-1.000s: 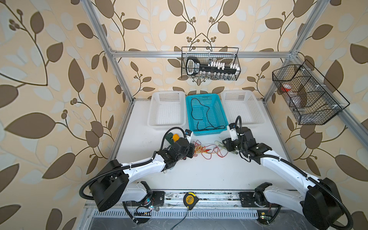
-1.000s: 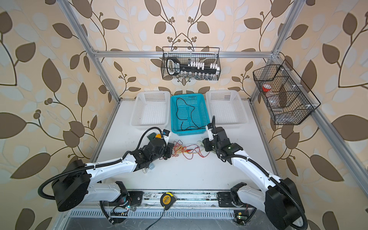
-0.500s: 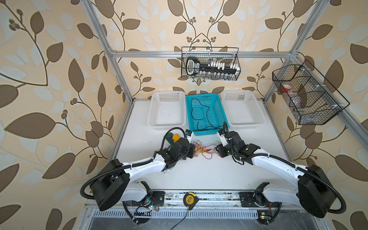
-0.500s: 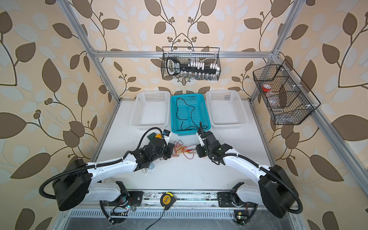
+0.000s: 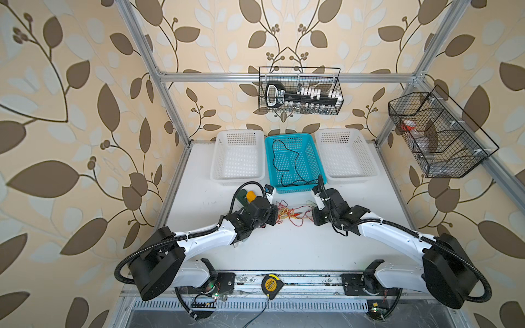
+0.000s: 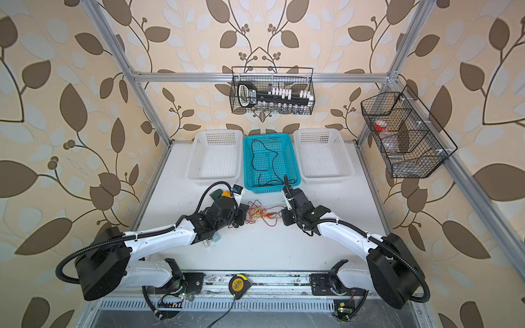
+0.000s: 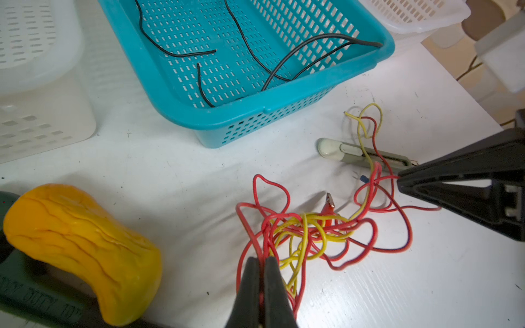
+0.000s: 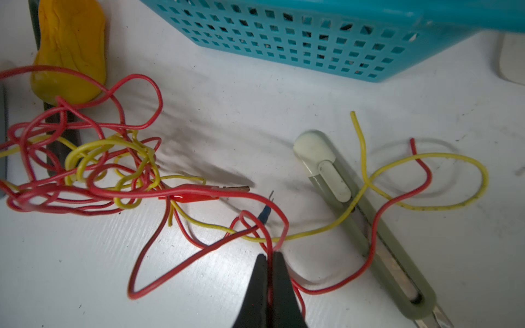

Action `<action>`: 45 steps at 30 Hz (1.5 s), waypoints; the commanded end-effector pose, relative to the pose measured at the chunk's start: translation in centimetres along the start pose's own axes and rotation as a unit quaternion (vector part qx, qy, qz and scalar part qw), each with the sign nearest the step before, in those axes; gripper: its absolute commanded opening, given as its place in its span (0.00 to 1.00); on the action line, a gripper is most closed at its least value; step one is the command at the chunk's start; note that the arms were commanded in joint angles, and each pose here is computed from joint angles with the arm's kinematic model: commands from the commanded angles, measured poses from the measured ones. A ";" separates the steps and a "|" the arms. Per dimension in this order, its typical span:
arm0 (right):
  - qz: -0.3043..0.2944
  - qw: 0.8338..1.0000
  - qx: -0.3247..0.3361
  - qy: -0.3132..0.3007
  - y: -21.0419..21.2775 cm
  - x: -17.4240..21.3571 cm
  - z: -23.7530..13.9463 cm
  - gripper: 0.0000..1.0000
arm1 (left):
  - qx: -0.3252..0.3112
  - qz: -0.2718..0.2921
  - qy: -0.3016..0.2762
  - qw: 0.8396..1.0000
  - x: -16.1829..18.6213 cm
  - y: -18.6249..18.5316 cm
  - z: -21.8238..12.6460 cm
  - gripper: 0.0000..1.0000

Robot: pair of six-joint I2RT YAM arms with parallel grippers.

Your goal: Untangle the cables

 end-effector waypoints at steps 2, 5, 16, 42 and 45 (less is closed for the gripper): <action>0.009 0.997 0.024 -0.075 -0.4 -3.0 -3.3 0.00 | -0.031 -0.017 -0.028 0.999 -0.8 1.1 -0.6 0.00; 0.035 0.990 0.023 -0.132 -1.4 -4.8 -6.1 0.00 | -0.040 -0.018 -0.024 0.999 -0.5 1.4 -0.8 0.00; 0.113 0.947 0.052 -0.296 -5.5 -9.6 -17.0 0.00 | -0.067 -0.015 0.012 0.998 1.2 2.1 -0.6 0.00; 0.195 0.915 0.189 -0.298 -12.6 -10.9 -19.7 0.00 | -0.089 -0.046 0.029 0.995 3.0 4.3 -1.5 0.00; 0.177 0.935 0.101 -0.290 -10.4 -10.9 -17.9 0.00 | -0.050 -0.047 0.011 0.998 2.1 3.4 -1.4 0.00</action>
Point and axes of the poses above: each gripper's point midway between its finger pads, its own z axis out along the fingers, its own y axis along the line the jaws close on, x = y × z, the point moved 5 cm from there along -z, back along the fingers, and after that the axes turned 15 degrees about z, right-handed, at the moved point
